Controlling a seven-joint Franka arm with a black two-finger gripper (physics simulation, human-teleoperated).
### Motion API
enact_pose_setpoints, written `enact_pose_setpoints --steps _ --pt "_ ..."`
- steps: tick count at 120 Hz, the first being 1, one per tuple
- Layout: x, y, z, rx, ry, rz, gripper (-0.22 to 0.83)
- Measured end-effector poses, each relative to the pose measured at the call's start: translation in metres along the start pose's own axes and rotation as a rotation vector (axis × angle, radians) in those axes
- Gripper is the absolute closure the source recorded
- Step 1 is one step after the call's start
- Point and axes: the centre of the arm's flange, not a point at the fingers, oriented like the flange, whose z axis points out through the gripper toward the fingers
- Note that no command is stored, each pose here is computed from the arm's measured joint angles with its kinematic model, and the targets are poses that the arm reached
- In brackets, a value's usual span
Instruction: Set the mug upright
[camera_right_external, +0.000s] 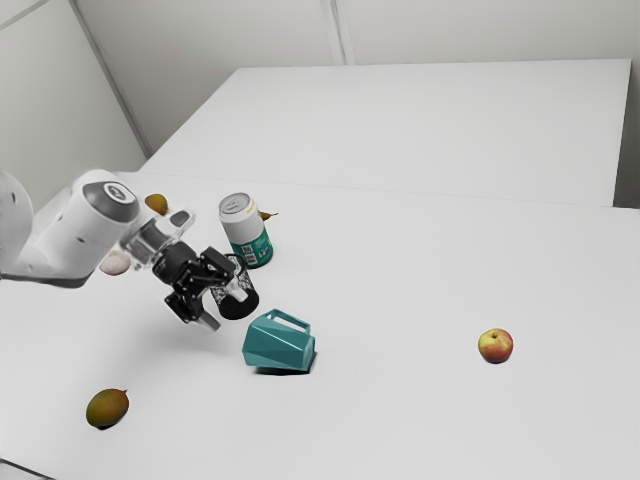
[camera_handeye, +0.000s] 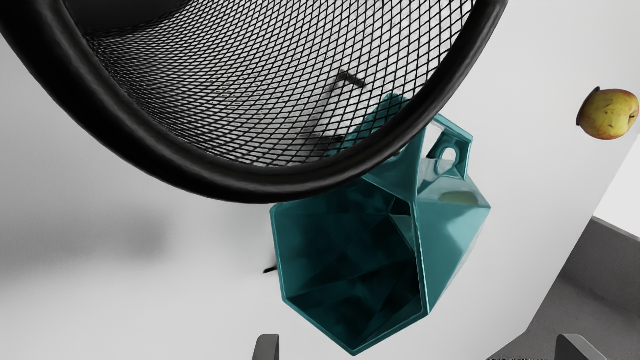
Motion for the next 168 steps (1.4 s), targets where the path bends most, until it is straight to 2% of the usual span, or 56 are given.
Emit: enact_pose_setpoints --steps 33,68,91,124,140,168 --pt "0.016 -0.004 0.038 -0.049 -0.009 -0.045 0.00" --pt "0.021 0.010 0.067 -0.103 -0.026 -0.052 0.03" --pt "0.013 0.017 0.070 -0.141 -0.021 -0.059 0.25" --pt "0.008 0.038 0.062 -0.151 -0.009 -0.034 0.63" --pt "0.007 0.044 0.064 -0.148 -0.012 -0.033 0.72" --pt "0.007 0.047 0.060 -0.138 -0.010 -0.044 0.78"
